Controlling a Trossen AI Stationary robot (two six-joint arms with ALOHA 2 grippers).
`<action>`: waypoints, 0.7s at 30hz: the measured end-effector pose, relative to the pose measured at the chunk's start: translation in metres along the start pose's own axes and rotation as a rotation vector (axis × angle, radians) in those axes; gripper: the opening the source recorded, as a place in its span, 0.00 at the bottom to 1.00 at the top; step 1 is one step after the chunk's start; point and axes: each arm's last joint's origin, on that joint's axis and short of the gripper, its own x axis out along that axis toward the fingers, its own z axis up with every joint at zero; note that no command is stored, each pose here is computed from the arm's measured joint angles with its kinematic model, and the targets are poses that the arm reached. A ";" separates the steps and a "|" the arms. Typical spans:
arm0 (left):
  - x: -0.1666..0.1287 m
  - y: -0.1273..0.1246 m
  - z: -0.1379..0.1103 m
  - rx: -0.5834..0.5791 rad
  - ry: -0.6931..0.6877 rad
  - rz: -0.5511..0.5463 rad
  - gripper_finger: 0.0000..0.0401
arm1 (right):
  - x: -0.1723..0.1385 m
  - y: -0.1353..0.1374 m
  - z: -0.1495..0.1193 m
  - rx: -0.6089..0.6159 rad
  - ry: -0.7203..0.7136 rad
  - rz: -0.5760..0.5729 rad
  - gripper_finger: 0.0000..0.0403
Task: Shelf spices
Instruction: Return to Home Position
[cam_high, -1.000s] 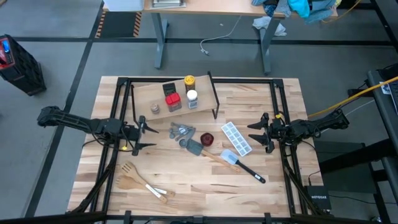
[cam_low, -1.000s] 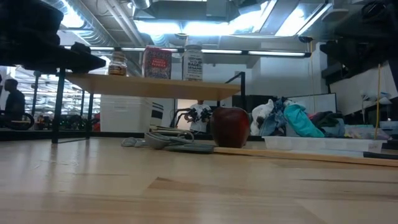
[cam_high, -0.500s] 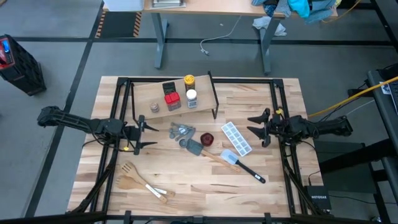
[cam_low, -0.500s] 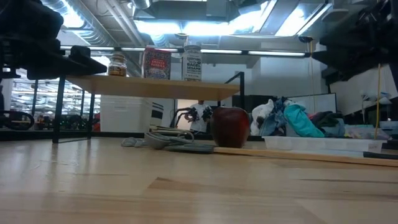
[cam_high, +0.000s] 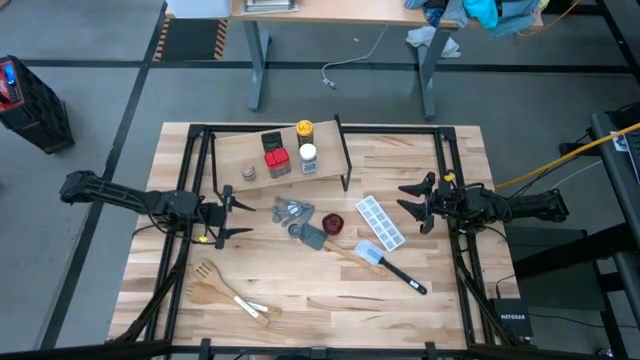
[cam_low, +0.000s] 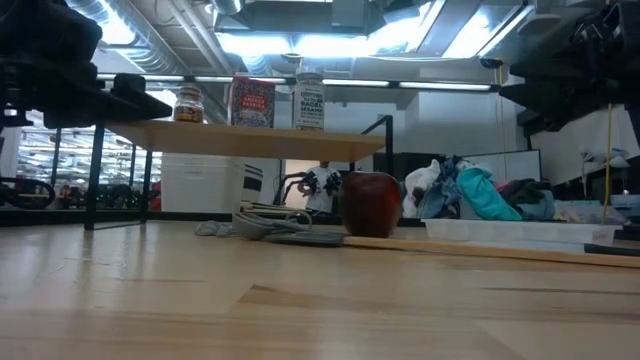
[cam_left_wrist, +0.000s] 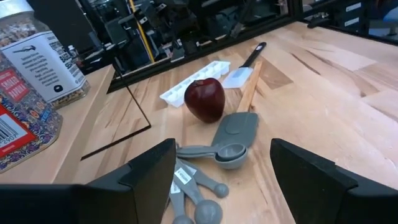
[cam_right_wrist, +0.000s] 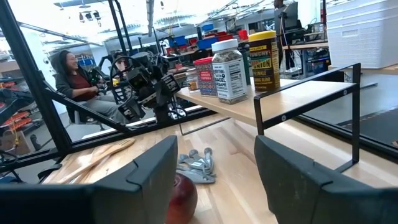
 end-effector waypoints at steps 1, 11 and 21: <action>0.000 0.000 0.000 0.001 0.000 0.000 0.64 | 0.000 0.000 0.000 0.000 0.000 0.000 0.55; 0.000 0.000 0.001 -0.021 -0.010 0.003 0.64 | 0.000 0.000 0.000 0.000 0.000 0.000 0.55; -0.009 0.002 0.002 -0.083 -0.046 0.010 0.64 | 0.000 0.000 0.000 0.000 0.000 0.001 0.55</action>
